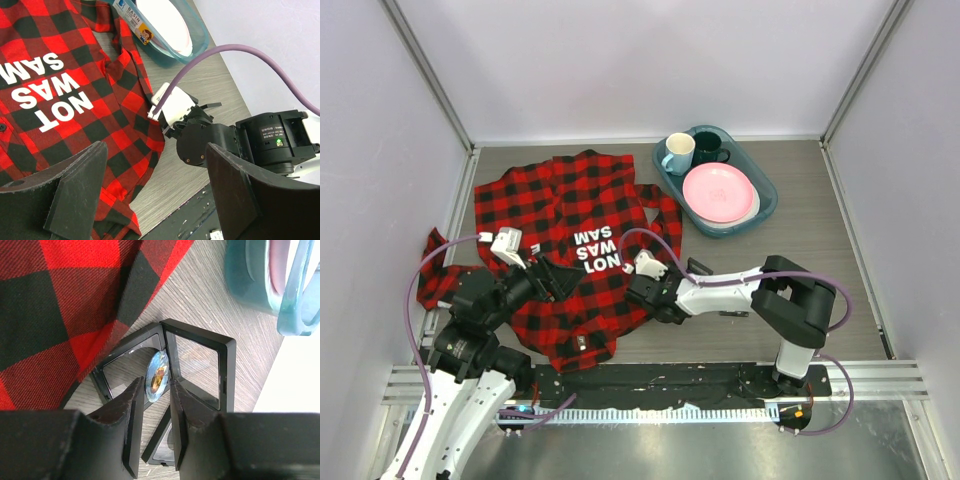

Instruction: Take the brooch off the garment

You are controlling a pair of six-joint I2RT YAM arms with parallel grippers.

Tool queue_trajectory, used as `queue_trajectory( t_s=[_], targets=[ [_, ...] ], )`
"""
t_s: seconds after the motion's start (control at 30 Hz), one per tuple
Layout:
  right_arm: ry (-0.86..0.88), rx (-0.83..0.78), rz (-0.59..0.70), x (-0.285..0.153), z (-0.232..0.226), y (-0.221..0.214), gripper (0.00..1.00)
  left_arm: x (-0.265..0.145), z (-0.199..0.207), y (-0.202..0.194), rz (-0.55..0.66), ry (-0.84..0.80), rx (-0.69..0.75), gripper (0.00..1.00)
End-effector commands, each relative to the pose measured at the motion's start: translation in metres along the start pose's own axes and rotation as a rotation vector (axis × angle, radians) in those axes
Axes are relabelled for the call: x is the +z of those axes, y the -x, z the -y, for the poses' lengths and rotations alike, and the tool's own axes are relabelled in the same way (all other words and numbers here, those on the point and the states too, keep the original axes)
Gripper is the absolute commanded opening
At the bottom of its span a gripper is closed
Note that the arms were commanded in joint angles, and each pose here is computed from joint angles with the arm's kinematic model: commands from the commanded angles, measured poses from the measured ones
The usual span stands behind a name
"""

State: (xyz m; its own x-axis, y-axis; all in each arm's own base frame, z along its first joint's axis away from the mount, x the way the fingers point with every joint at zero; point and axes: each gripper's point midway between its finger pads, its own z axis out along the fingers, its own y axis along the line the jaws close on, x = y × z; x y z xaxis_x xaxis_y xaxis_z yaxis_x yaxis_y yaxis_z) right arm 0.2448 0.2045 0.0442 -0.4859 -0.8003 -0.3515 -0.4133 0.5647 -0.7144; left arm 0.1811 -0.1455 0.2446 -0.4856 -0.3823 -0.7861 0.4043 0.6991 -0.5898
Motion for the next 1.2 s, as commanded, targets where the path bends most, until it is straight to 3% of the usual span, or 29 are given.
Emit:
queue_trajectory(
  t_s=[0.0,0.53,0.8,1.07,1.17],
  targets=[
    [0.011,0.064,0.055,-0.013,0.006,0.019,0.31,0.000,0.009,0.010,0.037,-0.041,0.012,0.83],
    [0.078,0.155,0.150,-0.053,0.007,0.036,0.35,0.001,0.005,0.010,0.039,-0.019,0.011,0.84],
    [0.225,0.448,0.297,-0.108,0.036,0.069,0.36,0.000,0.004,0.010,0.043,-0.012,0.007,0.84],
    [0.288,0.800,0.484,-0.161,0.119,0.056,0.38,-0.024,0.003,0.029,0.159,0.047,0.019,0.85],
    [0.325,0.888,0.540,-0.177,0.144,0.043,0.52,-0.039,0.012,0.042,0.221,0.042,-0.036,0.85]
  ],
)
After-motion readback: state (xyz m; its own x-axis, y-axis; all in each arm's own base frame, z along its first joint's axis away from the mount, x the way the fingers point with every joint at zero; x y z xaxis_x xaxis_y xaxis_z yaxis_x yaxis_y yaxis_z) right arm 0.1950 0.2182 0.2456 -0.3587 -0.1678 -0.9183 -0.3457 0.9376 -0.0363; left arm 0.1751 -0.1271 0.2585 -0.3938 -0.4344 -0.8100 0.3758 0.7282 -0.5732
